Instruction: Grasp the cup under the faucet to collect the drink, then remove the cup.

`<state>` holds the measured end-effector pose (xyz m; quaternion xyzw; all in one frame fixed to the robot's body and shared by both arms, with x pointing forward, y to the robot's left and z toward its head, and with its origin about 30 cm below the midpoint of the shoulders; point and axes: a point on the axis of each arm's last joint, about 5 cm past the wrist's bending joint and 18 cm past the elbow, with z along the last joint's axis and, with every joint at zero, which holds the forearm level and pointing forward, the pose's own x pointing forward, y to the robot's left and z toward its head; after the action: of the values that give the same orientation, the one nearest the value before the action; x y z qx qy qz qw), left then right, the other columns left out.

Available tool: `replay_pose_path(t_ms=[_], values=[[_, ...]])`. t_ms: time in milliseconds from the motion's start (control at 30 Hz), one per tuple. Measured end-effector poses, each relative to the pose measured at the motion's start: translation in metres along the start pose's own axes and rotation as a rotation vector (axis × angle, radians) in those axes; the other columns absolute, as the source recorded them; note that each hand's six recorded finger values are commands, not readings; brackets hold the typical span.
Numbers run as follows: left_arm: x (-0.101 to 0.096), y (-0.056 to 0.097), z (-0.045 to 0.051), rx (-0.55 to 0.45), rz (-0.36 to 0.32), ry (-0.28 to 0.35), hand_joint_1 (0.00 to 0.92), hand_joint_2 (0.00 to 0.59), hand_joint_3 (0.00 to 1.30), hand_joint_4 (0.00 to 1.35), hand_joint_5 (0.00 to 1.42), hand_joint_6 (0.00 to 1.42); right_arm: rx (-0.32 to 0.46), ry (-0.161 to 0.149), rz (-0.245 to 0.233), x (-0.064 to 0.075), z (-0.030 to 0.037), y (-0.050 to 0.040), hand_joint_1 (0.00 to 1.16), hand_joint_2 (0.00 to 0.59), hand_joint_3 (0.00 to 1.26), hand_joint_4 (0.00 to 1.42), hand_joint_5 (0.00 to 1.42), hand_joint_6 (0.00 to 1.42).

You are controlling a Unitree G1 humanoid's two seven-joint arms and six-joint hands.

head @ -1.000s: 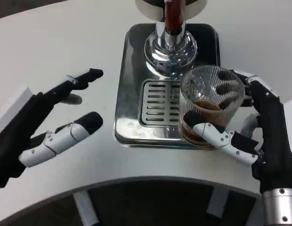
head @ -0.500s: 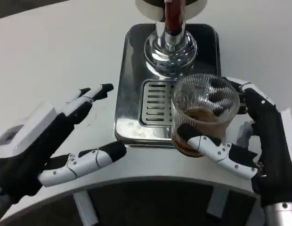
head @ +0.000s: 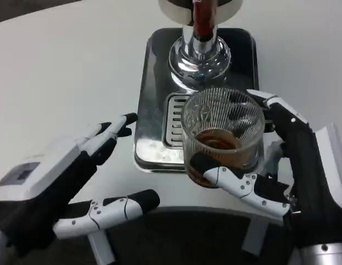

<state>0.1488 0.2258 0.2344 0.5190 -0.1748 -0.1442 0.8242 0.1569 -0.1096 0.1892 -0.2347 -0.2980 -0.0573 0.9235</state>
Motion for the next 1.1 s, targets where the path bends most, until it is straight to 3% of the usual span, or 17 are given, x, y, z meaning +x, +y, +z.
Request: replay_pose_path(t_ms=[533,800,1100], values=[[-0.008,0.007,0.0136,0.036,0.016,-0.027,0.0,0.111,0.0,0.0,0.0,0.09,0.011,-0.017,0.035,0.002,0.0032,-0.0001,0.84,0.222,0.82,0.96,1.18,1.34],[-0.019,0.007,0.0185,0.051,-0.009,-0.002,0.0,0.108,0.0,0.0,0.0,0.08,0.008,-0.037,0.053,0.001,0.0061,-0.0051,0.84,0.217,0.83,0.97,1.2,1.36],[-0.029,0.008,0.0238,0.105,-0.025,0.02,0.0,0.107,0.0,0.0,0.0,0.07,0.017,-0.032,0.098,-0.003,0.0067,-0.0027,0.84,0.221,0.83,0.97,1.2,1.36]])
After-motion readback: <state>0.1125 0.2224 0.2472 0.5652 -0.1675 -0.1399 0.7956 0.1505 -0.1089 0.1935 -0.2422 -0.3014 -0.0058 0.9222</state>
